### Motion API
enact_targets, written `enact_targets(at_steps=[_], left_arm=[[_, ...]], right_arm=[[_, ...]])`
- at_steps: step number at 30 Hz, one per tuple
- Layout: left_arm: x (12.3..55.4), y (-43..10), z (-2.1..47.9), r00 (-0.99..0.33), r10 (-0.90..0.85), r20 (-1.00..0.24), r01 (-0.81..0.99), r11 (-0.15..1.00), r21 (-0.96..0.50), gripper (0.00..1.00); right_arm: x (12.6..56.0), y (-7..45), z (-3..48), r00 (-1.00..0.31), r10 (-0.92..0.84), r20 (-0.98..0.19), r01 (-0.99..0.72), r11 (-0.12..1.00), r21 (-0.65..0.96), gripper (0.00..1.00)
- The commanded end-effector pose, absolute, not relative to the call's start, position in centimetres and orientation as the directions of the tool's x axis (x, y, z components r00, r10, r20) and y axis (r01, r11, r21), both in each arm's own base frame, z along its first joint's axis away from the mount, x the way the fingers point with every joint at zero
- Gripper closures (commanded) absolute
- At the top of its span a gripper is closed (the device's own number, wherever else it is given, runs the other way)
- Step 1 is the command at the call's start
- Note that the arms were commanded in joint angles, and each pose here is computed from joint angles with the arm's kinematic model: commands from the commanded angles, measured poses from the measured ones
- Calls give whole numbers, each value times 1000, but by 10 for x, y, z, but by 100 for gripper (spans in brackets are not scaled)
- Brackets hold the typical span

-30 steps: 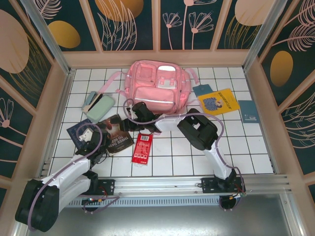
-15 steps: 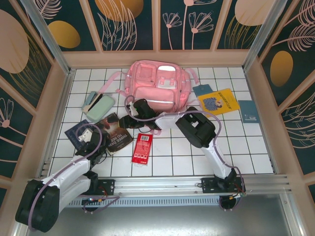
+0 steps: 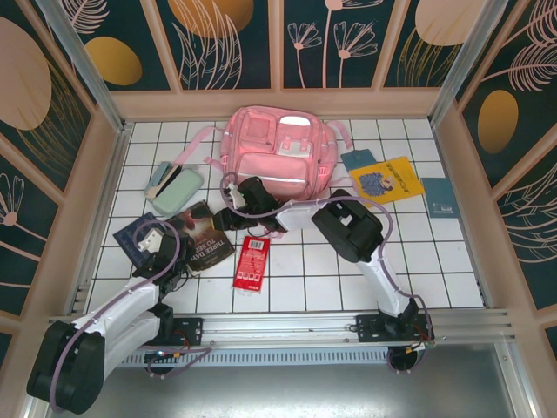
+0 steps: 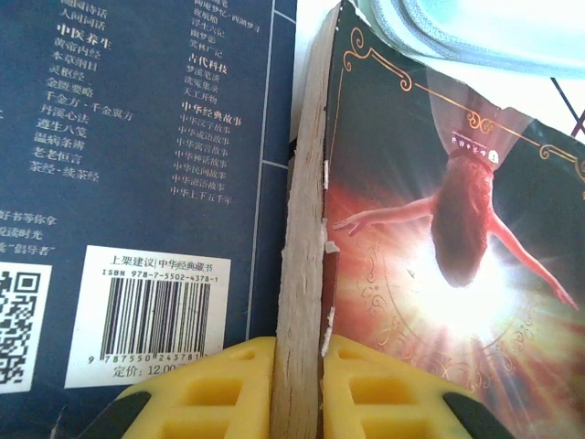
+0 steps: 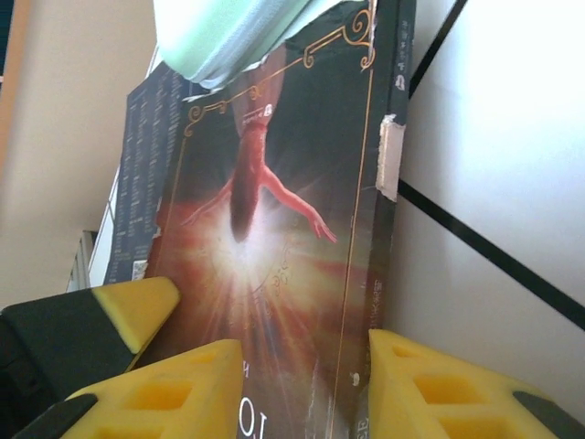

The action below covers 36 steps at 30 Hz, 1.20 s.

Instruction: Pack the student bag

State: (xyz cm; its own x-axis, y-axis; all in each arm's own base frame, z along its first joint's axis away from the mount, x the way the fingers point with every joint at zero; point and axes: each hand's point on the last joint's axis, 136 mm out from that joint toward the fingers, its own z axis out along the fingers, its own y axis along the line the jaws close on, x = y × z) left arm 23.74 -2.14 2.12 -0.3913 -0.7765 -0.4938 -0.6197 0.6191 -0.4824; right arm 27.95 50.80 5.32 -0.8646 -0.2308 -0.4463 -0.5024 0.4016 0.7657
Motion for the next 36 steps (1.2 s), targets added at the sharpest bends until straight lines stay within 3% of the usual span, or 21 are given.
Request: enact_targets(at_steps=[1,8,15,20,24,25,29,36], left_arm=[[212,-46,-9,-535,-768,-353,-612,640,-465,81],[212,-47,-9,-537,-767,-352,-606,641,-471,82],[211,-47,-8,-536,-767,-354,-603,641,-475,82],[212,-46,-6,-531,-767,-361,-601,641,-478,81],[214,-43,0,-526,-761,-381,-598,649,-471,78],[216,-43,4,-525,-758,-387,-593,652,-473,75],[225,-47,31,-525,-740,-421,-544,672,-502,47],[248,-55,109,-480,-709,-517,-396,701,-593,41]], right_arm=[[159,531,112,-759,-490,-428,-505,29,862,62],[155,529,116,-752,-487,-445,-506,-7,863,63],[164,533,79,-781,-512,-357,-483,133,866,64],[183,529,77,-798,-462,-386,-526,222,821,77],[191,522,81,-806,-434,-402,-537,254,804,100],[193,520,86,-807,-423,-412,-540,248,804,100],[199,510,111,-805,-359,-472,-566,226,793,100],[225,465,163,-797,-188,-575,-604,240,760,100]])
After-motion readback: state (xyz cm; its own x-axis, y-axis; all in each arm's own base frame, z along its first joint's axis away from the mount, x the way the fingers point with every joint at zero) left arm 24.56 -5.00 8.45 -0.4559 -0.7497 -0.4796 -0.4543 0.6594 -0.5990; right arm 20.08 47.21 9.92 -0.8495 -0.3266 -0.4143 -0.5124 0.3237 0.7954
